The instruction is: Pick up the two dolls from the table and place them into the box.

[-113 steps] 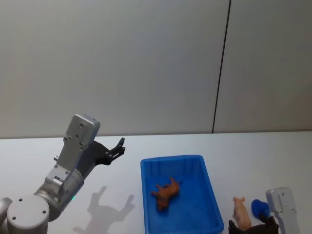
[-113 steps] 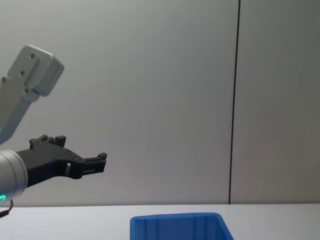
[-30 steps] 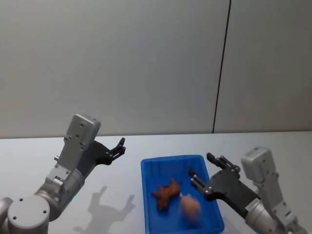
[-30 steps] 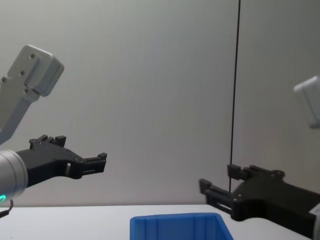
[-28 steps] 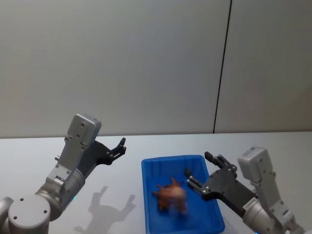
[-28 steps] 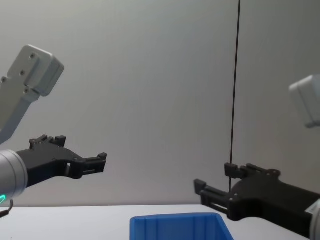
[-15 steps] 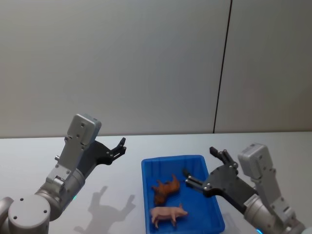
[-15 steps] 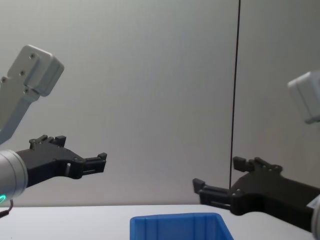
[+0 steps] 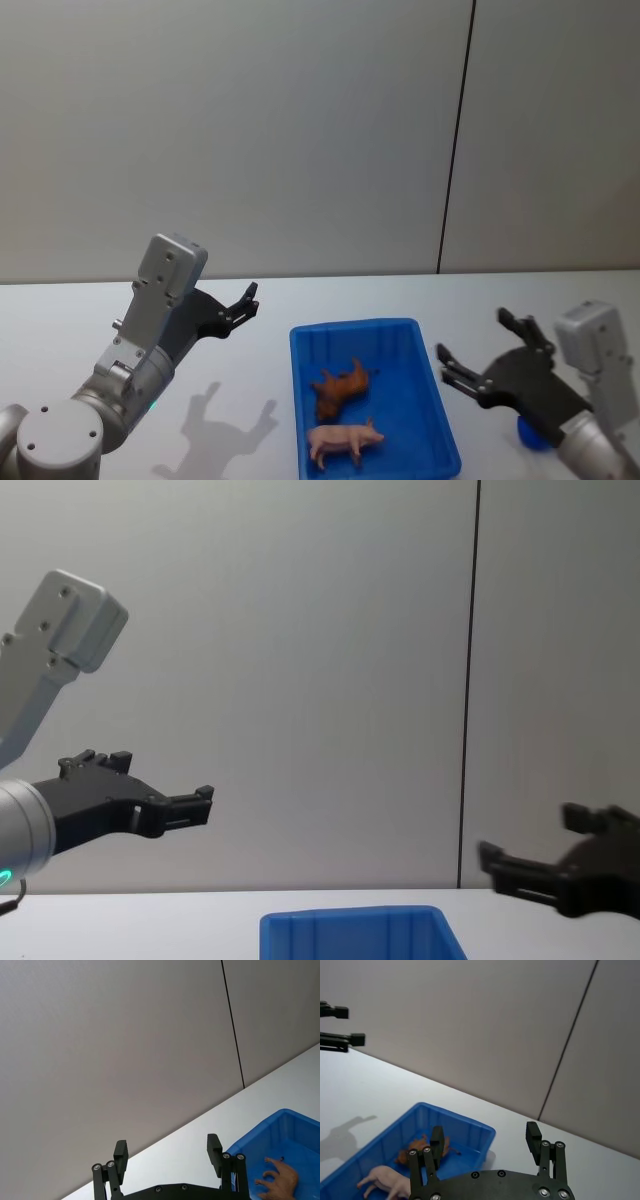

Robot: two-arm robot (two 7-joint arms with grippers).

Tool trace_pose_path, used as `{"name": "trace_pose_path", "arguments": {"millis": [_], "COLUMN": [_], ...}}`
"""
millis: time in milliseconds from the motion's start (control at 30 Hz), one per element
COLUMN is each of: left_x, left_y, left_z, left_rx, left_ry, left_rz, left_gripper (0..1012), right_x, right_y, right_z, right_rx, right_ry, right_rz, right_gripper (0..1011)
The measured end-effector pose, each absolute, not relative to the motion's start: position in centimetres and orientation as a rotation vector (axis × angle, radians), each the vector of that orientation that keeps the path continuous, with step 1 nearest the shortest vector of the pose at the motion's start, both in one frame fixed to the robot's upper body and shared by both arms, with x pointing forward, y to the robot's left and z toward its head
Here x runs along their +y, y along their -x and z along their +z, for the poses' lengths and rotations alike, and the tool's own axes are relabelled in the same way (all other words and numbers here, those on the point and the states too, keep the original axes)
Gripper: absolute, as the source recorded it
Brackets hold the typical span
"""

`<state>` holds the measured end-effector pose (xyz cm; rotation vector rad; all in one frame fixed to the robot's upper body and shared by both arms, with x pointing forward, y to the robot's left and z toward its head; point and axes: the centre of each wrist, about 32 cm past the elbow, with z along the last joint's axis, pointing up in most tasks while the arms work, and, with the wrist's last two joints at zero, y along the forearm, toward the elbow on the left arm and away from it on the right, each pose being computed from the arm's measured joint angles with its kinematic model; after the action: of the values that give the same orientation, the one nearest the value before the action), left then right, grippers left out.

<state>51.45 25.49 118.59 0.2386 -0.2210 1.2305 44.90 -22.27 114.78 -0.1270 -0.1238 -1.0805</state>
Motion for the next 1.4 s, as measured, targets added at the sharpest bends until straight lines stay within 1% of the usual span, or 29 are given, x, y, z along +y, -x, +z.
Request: {"name": "trace_pose_path", "arguments": {"millis": [400, 667, 933, 1400], "left_x": [25.5, 25.5, 25.5, 25.5], "left_y": [-51.4, -51.4, -51.4, -51.4], "left_z": [118.6, 118.6, 118.6, 118.6], "left_rx": [-0.221, -0.221, -0.221, -0.221], "left_ry": [-0.239, -0.239, -0.239, -0.239], "left_rz": [1.231, 1.231, 1.231, 1.231], "left_gripper": [1001, 1001, 1001, 1001], "right_x": [-25.3, -26.7, -27.7, -28.8], "right_y": [-43.1, -42.8, -43.1, -45.0], "right_z": [113.9, 113.3, 112.5, 110.0], "right_rx": [-0.062, -0.024, 0.014, 0.123], "right_ry": [0.223, 0.279, 0.325, 0.379], "right_rz": [-1.194, -1.234, -1.245, -1.247], "right_gripper": [1001, 1001, 1001, 1001]}}
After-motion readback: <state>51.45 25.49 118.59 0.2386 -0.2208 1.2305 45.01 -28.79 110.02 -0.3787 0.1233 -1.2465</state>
